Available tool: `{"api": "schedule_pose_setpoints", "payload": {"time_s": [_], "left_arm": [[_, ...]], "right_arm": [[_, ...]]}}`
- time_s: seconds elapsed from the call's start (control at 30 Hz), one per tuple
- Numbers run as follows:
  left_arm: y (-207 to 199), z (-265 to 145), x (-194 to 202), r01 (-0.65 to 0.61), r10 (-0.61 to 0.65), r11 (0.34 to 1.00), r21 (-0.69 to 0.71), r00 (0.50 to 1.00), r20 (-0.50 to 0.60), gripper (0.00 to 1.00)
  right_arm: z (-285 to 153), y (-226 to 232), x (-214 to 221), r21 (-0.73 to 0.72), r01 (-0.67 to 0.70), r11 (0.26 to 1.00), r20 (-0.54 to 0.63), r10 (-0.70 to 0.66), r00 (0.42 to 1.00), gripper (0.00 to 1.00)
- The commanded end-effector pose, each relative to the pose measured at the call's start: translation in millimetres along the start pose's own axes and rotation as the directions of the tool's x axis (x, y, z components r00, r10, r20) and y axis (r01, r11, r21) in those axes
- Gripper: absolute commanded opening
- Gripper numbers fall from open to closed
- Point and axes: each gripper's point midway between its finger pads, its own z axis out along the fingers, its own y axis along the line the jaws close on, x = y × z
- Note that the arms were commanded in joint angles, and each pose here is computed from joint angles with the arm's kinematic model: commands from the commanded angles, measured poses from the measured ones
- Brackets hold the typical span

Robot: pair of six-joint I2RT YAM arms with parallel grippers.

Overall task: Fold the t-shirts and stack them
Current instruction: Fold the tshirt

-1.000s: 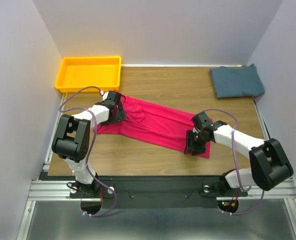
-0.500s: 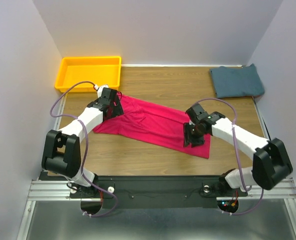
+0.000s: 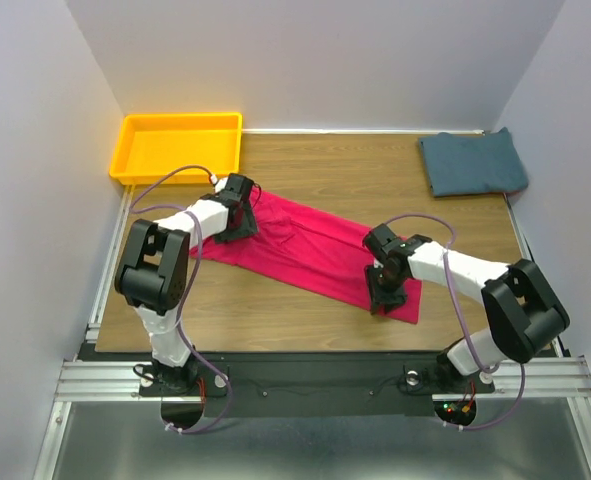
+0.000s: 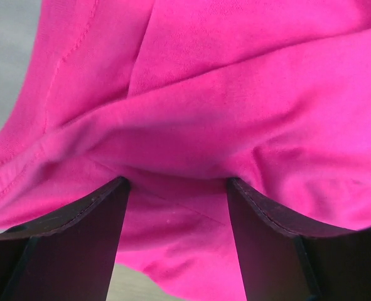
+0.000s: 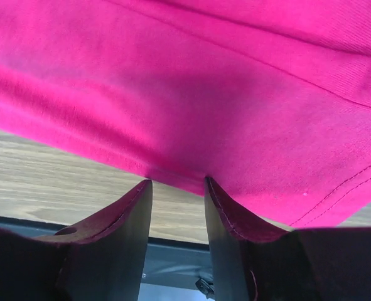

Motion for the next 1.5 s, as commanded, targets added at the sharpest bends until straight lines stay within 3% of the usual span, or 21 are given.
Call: {"api": "schedule_pose_setpoints", "payload": {"time_s": [0.0,0.27,0.53,0.73,0.83,0.93,1.13,1.3,1.47], "left_arm": [[-27,11,-23,-0.034,0.033,0.998,0.055,0.999,0.02,0.75],[-98,25,-44,-0.214,0.209,0.964,0.158,0.977,0.047,0.79],[-168,33,-62,-0.364,0.342,0.9,0.239,0.93,0.133,0.88],[-212,39,-94,-0.392,0.329,0.871,0.297,0.913,0.243,0.97],[-235,25,-118,-0.41,0.303,0.844,0.346,0.896,0.324,0.99],[-254,-15,-159,-0.418,0.229,0.821,0.388,0.864,0.448,0.99],[-242,-110,-219,-0.397,0.097,0.83,0.391,0.794,0.6,0.99],[-196,-173,-237,-0.304,0.004,0.887,0.347,0.757,0.654,0.99],[-147,-178,-207,-0.211,-0.004,0.932,0.295,0.807,0.591,0.99]], "right_arm": [[9,9,29,-0.026,-0.011,1.0,-0.062,0.01,0.998,0.45],[8,41,74,-0.09,0.047,0.995,-0.143,-0.06,0.988,0.45],[4,97,73,-0.199,0.097,0.975,-0.128,-0.124,0.984,0.45],[-10,141,41,-0.25,0.177,0.952,-0.021,-0.188,0.982,0.46],[-22,154,22,-0.259,0.203,0.944,0.054,-0.196,0.979,0.46],[-40,164,-1,-0.249,0.238,0.939,0.157,-0.203,0.967,0.46],[-64,134,-54,-0.182,0.195,0.964,0.287,-0.138,0.948,0.46],[-85,84,-115,-0.102,0.131,0.986,0.405,-0.079,0.911,0.42],[-102,40,-171,-0.051,0.064,0.997,0.473,-0.033,0.88,0.4]]}}
